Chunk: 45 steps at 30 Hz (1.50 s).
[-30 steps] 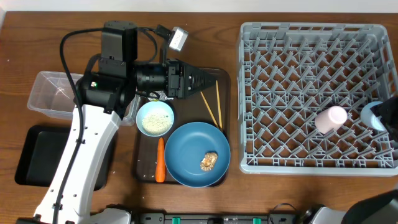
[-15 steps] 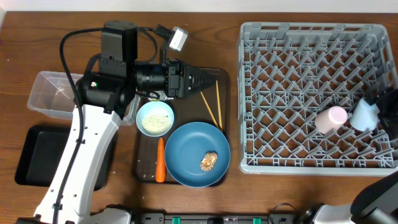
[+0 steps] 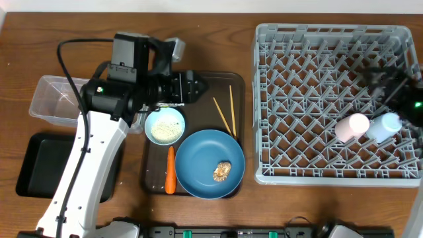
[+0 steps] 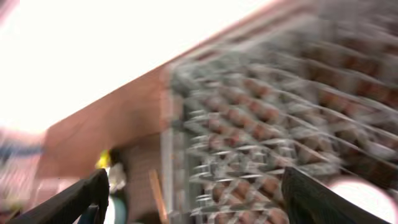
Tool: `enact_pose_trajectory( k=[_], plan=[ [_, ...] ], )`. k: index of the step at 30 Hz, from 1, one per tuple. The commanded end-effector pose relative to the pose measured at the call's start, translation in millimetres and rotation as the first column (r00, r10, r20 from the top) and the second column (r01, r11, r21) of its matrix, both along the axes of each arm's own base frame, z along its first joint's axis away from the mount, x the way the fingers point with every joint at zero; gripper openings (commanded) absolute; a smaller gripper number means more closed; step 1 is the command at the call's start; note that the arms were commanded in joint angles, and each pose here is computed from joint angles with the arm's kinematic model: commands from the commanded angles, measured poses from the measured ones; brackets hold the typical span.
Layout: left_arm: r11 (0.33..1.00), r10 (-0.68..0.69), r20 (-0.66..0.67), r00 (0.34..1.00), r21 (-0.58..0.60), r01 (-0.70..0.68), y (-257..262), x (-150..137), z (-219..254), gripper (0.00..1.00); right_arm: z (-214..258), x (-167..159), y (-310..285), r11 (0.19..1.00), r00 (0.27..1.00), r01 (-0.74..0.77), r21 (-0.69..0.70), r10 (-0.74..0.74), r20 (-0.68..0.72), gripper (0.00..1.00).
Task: Sort waste into correct bins and load items into the dishwasher rack
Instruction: 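Grasp the yellow snack wrapper with the left gripper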
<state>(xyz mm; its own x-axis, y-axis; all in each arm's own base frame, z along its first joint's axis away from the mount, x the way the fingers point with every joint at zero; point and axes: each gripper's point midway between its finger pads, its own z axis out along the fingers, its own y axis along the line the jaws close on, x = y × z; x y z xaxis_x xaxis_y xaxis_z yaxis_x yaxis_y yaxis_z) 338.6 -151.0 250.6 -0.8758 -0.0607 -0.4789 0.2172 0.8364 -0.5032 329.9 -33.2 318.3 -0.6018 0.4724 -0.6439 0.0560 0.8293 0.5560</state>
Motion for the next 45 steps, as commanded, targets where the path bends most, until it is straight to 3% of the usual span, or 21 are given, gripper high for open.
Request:
enact_pose_trajectory(
  k=[1, 9, 13, 21, 27, 29, 31, 33, 34, 37, 45],
  plan=[
    [0.952, 0.170, 0.031, 0.985, 0.253, -0.172, 49.2, 10.4, -18.4, 0.74, 10.7, -4.0, 33.7, 0.993, 0.993, -0.109, -0.043, 0.110, 0.037, 0.79],
    [0.896, 0.235, -0.027, 0.972, 0.393, -0.205, 70.8, 15.4, -51.2, 0.74, -3.4, -3.0, 71.4, 0.976, 0.978, -0.207, -0.068, 0.206, -0.020, 0.77],
    [0.861, 0.265, -0.049, 0.963, 0.461, -0.214, 76.9, 39.3, -85.8, 0.73, -6.3, -2.4, 76.7, 0.972, 0.975, -0.224, -0.065, 0.222, -0.029, 0.77],
    [0.861, 0.261, -0.072, 0.963, 0.469, -0.198, 62.6, 96.1, -169.0, 0.71, -10.4, -6.1, 79.7, 0.971, 0.972, -0.232, -0.059, 0.229, -0.053, 0.77],
    [0.834, 0.265, -0.078, 0.961, 0.519, -0.188, 60.1, 107.4, -207.9, 0.70, -12.0, -7.3, 79.4, 0.971, 0.972, -0.232, -0.061, 0.229, -0.061, 0.77],
    [0.822, 0.266, -0.083, 0.960, 0.540, -0.181, 59.8, 107.6, -218.4, 0.59, -12.3, -7.0, 78.7, 0.971, 0.972, -0.229, -0.064, 0.225, -0.061, 0.77],
    [0.819, 0.260, -0.094, 0.961, 0.548, -0.169, 57.2, 106.4, -225.7, 0.31, -14.0, -6.5, 75.9, 0.973, 0.975, -0.216, -0.075, 0.211, -0.069, 0.77],
    [0.820, 0.254, -0.096, 0.962, 0.549, -0.162, 54.5, 105.6, -227.0, 0.11, -15.4, -6.6, 74.3, 0.975, 0.976, -0.209, -0.080, 0.203, -0.076, 0.77],
    [0.822, 0.250, -0.092, 0.964, 0.547, -0.161, 52.5, 105.6, -224.6, 0.06, -15.5, -6.8, 74.3, 0.975, 0.976, -0.209, -0.080, 0.204, -0.076, 0.77],
    [0.828, 0.236, -0.068, 0.969, 0.537, -0.163, 46.0, 104.6, -207.5, 0.06, -16.3, -7.2, 73.7, 0.974, 0.976, -0.209, -0.084, 0.202, -0.080, 0.77],
    [0.848, 0.240, 0.105, 0.965, 0.461, -0.261, 51.4, 90.2, -95.9, 0.06, -16.9, -6.4, 71.4, 0.976, 0.978, -0.198, -0.094, 0.191, -0.082, 0.78]
  ],
)
